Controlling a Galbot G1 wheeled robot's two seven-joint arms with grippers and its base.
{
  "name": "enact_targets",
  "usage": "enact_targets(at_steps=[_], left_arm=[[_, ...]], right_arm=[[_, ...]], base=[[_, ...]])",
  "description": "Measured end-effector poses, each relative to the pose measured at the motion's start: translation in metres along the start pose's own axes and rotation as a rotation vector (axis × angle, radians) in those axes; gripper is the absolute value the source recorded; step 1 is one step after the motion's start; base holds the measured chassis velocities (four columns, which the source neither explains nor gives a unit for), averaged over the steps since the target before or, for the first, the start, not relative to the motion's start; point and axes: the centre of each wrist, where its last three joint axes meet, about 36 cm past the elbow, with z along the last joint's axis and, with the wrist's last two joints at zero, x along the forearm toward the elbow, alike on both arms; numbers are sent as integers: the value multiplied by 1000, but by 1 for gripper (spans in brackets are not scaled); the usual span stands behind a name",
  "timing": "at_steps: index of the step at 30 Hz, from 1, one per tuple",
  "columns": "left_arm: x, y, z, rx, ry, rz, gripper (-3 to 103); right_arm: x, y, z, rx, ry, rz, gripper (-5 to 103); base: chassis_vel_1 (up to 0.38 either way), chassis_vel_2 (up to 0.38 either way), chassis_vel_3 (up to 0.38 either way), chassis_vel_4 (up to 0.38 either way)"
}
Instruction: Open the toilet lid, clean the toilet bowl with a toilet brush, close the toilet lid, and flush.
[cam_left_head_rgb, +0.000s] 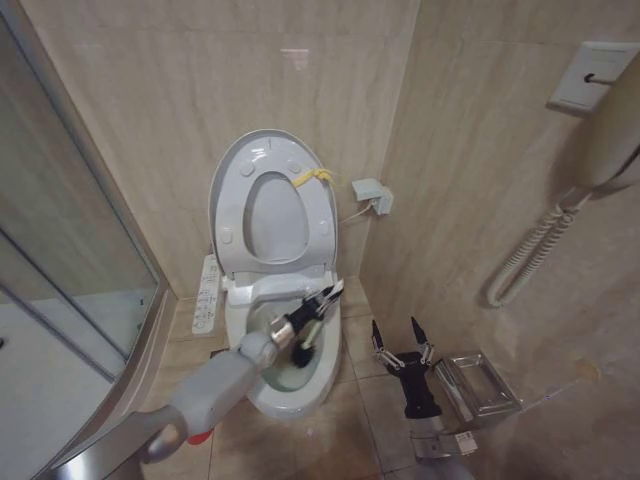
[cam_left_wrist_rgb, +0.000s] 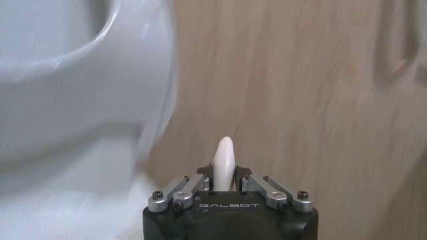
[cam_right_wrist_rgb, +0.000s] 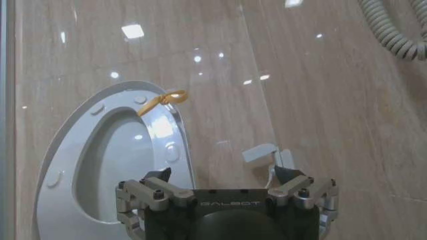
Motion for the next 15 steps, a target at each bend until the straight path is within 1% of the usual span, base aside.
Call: enact_targets(at_steps=[1,2,3,4,5,6,8,10,11,12,13,14,15], left_arm=[[0,0,0,0,0,0,22],[4,1,2,-10,16,-24,22],[-1,-2,-3,0,2,-50,22],[-8,-7,-10,23,-18,-67,22],[-8,-7,-10,23,-18,-67,22],[-28,-21,-27,72,-74,-74,22],[-45,-33,-45,101,-144,-54,22],[-42,-32,-42,96,-145,-53,22],[-30,-29,-30,84,-123,-62,22],[-7,-21,-9,60,-73,-89,22],[5,-15,2,40,-46,-106,22],[5,-15,2,40,-46,-106,22],[9,-10,5,26,-45,-117,22]], right_arm=[[0,0,0,0,0,0,100],[0,1,0,-2,0,-3,100],[-1,1,1,-3,0,-4,100],[0,1,1,-3,2,-3,100],[0,1,1,-3,2,-3,100],[1,1,2,-2,4,2,100],[1,0,2,-2,4,6,100],[2,1,2,-2,4,6,100],[2,1,2,-3,4,6,100],[1,2,1,-3,2,2,100],[1,1,1,-3,1,-1,100],[1,1,1,-3,1,-1,100],[1,1,0,-3,1,-2,100]], base=[[0,0,0,0],[0,0,0,0],[0,0,0,0],[0,0,0,0],[0,0,0,0],[0,0,0,0],[0,0,0,0],[-57,-29,-12,-7],[-57,-54,-42,-34],[-48,-54,3,-4],[0,0,0,0],[0,0,0,0],[0,0,0,0]])
